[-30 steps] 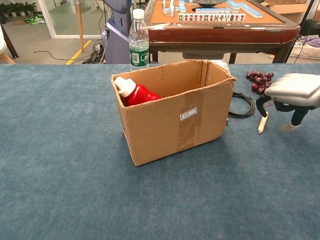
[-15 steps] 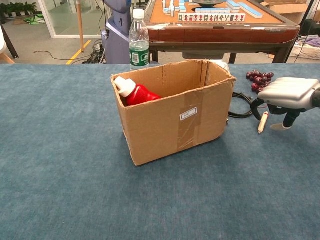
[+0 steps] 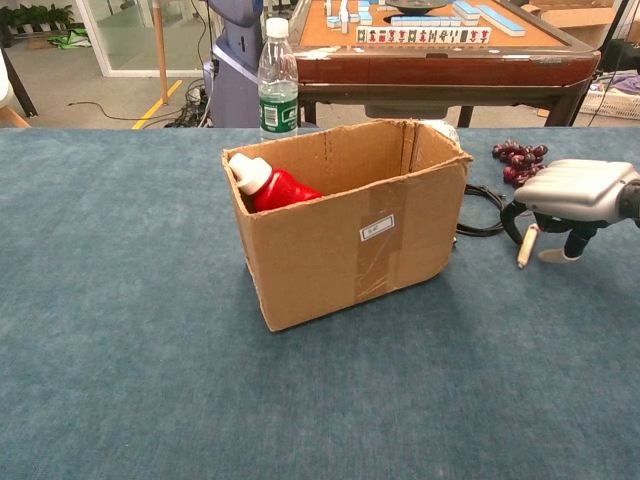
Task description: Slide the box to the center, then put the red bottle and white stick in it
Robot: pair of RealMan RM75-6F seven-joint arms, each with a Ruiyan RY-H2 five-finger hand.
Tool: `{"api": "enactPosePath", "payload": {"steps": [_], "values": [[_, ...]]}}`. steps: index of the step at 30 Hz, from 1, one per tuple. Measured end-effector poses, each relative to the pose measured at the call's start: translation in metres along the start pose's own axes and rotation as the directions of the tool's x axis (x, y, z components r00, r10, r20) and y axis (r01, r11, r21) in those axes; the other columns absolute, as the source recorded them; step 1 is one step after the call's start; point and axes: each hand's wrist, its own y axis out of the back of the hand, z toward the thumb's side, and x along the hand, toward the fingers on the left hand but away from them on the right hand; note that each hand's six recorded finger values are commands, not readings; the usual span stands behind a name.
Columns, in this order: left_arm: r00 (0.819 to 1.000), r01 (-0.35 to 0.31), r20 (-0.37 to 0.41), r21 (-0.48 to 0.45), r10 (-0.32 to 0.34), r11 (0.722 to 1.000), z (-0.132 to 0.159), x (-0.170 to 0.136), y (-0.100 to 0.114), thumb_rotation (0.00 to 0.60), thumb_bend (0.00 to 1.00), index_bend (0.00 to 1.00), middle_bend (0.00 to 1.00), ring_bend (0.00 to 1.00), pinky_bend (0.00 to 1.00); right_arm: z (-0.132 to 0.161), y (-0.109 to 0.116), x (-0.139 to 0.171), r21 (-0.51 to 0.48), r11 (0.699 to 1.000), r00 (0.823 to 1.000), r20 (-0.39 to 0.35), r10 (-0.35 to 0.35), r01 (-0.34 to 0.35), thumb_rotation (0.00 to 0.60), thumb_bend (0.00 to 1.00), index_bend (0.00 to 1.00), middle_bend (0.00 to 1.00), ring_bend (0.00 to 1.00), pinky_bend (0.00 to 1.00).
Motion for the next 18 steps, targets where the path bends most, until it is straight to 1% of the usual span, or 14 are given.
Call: {"api": "enactPosePath", "payload": {"steps": [14, 18], "values": [[1.000, -0.004, 0.014, -0.006, 0.004, 1.000, 0.0018, -0.0012, 0.0012, 0.600, 0.00, 0.46, 0.34, 0.20, 0.41, 0.0023, -0.0048, -0.0040, 0.017, 1.000, 1.000, 0.012, 0.010, -0.010, 0.600, 0.35, 0.54, 1.00, 1.00, 1.00], [1.000, -0.004, 0.013, -0.007, 0.004, 1.000, 0.0016, -0.0012, 0.0013, 0.600, 0.00, 0.46, 0.34, 0.20, 0.41, 0.0026, -0.0056, -0.0043, 0.021, 1.000, 1.000, 0.013, 0.009, -0.009, 0.600, 0.36, 0.57, 1.00, 1.00, 1.00]]}}
